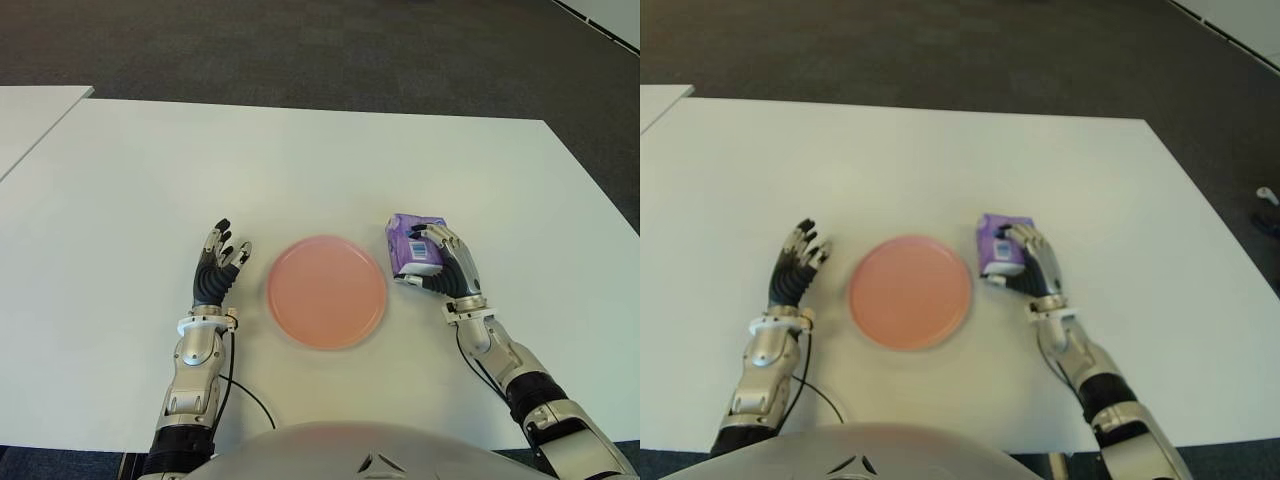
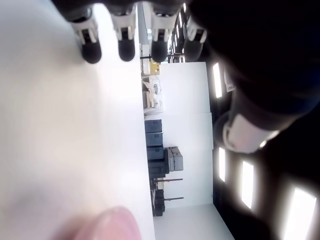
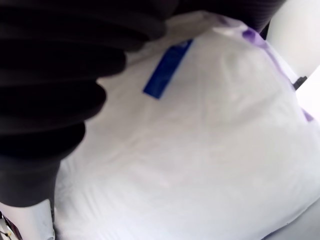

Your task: Put the tissue paper into the plate.

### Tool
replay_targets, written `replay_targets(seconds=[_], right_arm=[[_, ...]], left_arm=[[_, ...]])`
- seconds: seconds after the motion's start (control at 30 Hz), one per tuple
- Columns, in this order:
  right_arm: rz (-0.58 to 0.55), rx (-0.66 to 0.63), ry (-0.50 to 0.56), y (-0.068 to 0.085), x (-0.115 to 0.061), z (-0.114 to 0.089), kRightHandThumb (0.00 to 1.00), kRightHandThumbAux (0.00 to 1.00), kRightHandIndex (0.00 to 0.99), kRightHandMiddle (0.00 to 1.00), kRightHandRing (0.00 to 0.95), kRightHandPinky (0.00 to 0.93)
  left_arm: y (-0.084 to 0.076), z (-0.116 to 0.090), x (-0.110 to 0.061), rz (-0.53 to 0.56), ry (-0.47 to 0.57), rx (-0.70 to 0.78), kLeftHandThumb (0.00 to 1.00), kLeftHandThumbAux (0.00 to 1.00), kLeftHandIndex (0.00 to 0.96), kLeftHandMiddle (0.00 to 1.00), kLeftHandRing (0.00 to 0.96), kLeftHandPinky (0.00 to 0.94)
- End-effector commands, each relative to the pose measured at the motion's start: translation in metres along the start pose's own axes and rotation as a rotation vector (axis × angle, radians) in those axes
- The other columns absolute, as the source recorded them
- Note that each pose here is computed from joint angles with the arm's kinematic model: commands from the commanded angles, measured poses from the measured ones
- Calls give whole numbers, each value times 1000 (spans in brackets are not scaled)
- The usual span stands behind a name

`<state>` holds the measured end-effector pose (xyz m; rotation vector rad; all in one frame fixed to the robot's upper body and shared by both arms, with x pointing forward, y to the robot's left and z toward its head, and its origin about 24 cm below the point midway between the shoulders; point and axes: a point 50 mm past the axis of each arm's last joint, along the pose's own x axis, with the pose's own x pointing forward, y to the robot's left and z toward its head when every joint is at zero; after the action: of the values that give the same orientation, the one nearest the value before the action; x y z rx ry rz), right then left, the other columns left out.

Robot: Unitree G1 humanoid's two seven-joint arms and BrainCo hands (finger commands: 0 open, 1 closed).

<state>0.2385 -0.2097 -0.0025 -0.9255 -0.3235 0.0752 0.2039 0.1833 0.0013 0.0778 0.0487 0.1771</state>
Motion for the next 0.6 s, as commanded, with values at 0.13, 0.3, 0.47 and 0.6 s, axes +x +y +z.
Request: replay_targets(seconds=[0.13,0.3,0.47,0.6], right_arm=[[228,13,138,43,-48,-10,748,708,441,900,889,866],[227,14,139,44,-48,-10,748,708,440,904,892,870],[220,10,136,45,-47,-10,747,708,440,907,890,871],[212,12,134,45,-46,-9,747,708,440,905,888,870]], left_arm=[[-2,-2,1,9,18,-9,0,627,0,0,0,0],[-2,-1,1,10,17,-12,0,624,0,0,0,0],[-2,-1,1,10,16,-12,0,625,0,0,0,0],[-1,-1,1,9,17,-8,0,625,0,0,0,0]])
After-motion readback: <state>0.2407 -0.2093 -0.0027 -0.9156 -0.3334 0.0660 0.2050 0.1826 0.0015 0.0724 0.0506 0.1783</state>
